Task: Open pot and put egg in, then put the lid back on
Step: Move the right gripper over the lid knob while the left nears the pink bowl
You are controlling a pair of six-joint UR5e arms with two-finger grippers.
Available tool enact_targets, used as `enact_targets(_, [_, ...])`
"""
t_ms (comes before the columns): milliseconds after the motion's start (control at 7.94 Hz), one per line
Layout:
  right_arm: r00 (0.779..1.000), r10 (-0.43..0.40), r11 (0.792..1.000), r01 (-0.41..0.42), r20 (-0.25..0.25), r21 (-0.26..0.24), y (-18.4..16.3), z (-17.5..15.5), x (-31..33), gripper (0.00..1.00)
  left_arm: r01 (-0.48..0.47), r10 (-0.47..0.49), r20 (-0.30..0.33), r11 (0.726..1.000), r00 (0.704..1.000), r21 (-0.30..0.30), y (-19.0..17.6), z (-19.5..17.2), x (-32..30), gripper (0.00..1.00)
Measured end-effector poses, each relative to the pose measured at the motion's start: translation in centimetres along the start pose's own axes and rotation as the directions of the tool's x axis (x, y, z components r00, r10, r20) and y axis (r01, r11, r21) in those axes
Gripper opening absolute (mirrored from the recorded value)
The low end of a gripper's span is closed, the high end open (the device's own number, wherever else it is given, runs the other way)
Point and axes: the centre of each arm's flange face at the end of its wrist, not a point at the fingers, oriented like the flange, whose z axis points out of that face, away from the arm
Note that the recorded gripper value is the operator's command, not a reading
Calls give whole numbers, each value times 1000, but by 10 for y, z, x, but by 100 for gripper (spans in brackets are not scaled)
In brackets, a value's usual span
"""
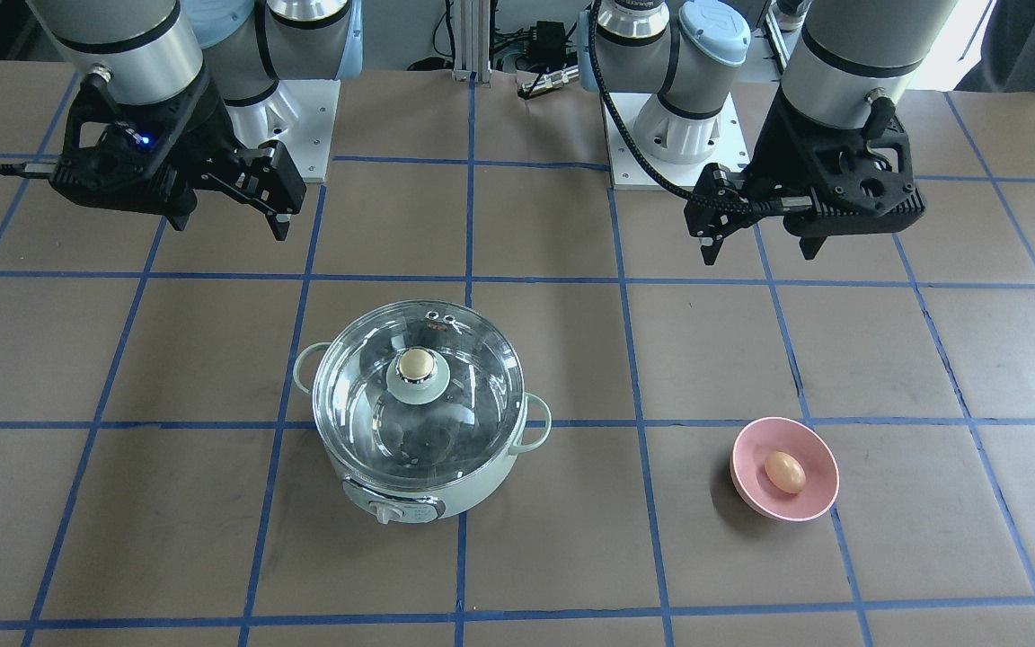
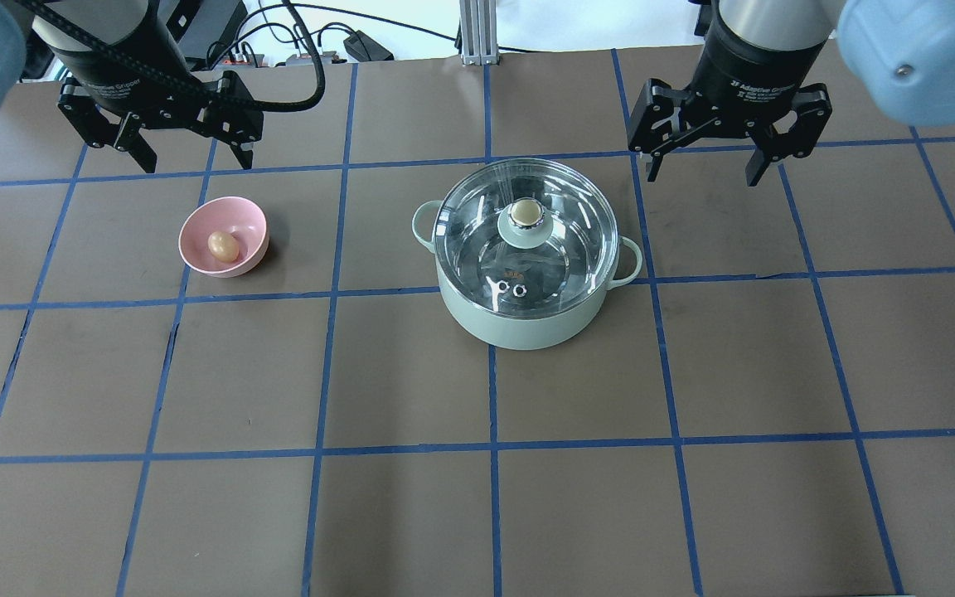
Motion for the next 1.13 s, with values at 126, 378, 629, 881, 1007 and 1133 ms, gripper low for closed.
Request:
enact_targets(126, [1000,11,1000,-11,6,1,2,-2,3,100,29,-29,0,1000,1000,3,-8,6,-8,100])
enact_targets(378, [1000,19,1000,-19,10,-6,1,0,5,100,182,-182,3,983,983,-21,-33,31,-48,100])
enact_targets(629, [1000,20,1000,-20,12,8,-10,6,4,100,308,-307,23,949,951,-70,-52,65,-68,100])
enact_targets(881, [1000,27,998,-27,12,52,-19,4,-15,100,501,-500,24,864,865,-50,-70,86,-85,100])
enact_targets(1007, [1000,30,997,-31,6,64,-17,6,-38,100,558,-557,20,829,830,-37,-81,101,-95,100])
enact_targets(1133, [1000,24,997,-25,6,74,-12,12,-67,100,580,-580,14,814,814,-24,-92,117,-101,100])
